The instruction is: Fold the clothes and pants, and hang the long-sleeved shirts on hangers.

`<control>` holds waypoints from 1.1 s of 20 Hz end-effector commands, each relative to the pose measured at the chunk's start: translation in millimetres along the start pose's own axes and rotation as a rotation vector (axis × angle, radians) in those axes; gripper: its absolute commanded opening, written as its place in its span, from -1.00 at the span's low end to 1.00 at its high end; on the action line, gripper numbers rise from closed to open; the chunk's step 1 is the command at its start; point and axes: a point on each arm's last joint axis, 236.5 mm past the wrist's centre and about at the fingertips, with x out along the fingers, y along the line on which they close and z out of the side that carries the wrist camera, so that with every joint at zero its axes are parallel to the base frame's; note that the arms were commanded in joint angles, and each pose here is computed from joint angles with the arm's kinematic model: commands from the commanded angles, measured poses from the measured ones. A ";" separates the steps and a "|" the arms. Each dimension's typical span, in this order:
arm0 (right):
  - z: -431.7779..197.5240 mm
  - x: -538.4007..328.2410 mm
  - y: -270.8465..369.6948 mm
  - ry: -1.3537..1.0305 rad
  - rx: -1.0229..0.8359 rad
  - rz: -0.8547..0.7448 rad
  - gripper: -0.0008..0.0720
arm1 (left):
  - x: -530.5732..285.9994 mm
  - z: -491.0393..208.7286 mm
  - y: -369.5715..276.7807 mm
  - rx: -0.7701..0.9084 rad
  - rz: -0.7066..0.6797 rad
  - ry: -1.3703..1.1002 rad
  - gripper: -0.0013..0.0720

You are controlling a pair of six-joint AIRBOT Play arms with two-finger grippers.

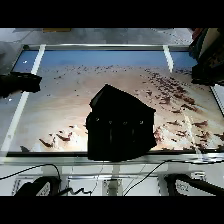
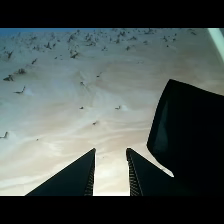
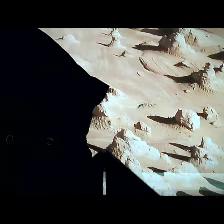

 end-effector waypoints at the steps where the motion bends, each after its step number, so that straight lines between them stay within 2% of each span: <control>1: -0.3 0.5 0.1 0.003 -0.001 0.000 -0.87 | 0.0 -0.5 0.4 0.000 0.001 0.001 -0.37; 15: 13.4 -0.2 0.0 -0.056 -0.001 -0.001 -0.87 | 0.0 0.2 -0.8 -0.005 -0.004 -0.002 -0.37; 18: 40.9 -3.9 -18.7 -0.173 -0.008 -0.080 -0.87 | -0.2 1.1 -4.7 -0.031 -0.020 -0.006 -0.37; 20: 32.1 1.0 -32.9 -0.127 -0.076 -0.142 -0.87 | -0.5 -1.4 -13.6 -0.073 -0.058 0.007 -0.37; 22: 9.3 24.9 -49.1 -0.018 -0.055 -0.163 -0.87 | -0.8 -11.7 -16.5 -0.066 -0.069 0.051 -0.37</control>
